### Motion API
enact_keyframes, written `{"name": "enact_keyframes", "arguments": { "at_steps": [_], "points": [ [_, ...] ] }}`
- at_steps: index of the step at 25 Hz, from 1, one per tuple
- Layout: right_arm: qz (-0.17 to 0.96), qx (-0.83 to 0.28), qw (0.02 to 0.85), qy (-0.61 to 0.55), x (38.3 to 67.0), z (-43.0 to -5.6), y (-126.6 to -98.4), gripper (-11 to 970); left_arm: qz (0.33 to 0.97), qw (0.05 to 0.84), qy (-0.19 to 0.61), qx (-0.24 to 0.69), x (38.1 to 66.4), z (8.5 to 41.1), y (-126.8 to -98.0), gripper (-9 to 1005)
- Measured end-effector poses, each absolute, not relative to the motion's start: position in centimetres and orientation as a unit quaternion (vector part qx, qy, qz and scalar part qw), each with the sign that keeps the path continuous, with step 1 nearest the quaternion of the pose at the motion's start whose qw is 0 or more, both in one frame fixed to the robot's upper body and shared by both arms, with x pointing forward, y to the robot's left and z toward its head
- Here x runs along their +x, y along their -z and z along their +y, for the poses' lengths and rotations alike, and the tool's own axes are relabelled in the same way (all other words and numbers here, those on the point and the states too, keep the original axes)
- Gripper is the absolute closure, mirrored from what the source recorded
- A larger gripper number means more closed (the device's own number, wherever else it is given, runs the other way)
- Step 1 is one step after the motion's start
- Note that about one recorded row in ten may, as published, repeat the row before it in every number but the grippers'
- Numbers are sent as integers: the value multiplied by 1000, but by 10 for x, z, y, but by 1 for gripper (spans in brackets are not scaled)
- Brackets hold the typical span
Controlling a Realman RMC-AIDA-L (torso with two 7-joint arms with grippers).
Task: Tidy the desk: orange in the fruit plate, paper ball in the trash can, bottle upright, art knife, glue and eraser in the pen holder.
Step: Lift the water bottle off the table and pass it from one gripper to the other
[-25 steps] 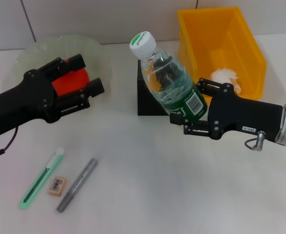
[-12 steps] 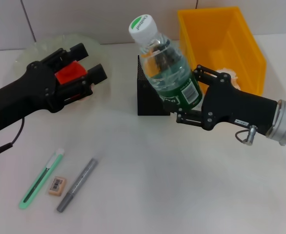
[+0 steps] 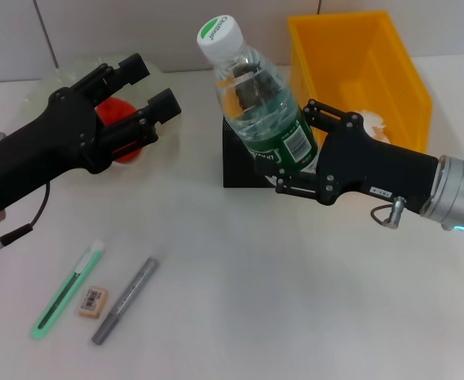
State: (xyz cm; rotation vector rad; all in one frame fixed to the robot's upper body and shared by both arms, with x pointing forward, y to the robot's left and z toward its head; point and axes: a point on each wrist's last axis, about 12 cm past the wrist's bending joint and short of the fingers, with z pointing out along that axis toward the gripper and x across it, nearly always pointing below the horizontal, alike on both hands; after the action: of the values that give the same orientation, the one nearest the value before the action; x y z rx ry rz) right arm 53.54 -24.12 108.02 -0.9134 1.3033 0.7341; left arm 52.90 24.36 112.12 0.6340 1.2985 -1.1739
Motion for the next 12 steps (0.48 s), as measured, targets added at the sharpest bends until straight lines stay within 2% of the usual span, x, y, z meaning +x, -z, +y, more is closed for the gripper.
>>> {"name": "enact_keyframes", "arguments": {
  "at_steps": [12],
  "points": [
    [572, -402, 637, -325, 540, -235, -1081, 192, 544, 615, 510, 256, 533, 233, -1114, 135]
  ]
}}
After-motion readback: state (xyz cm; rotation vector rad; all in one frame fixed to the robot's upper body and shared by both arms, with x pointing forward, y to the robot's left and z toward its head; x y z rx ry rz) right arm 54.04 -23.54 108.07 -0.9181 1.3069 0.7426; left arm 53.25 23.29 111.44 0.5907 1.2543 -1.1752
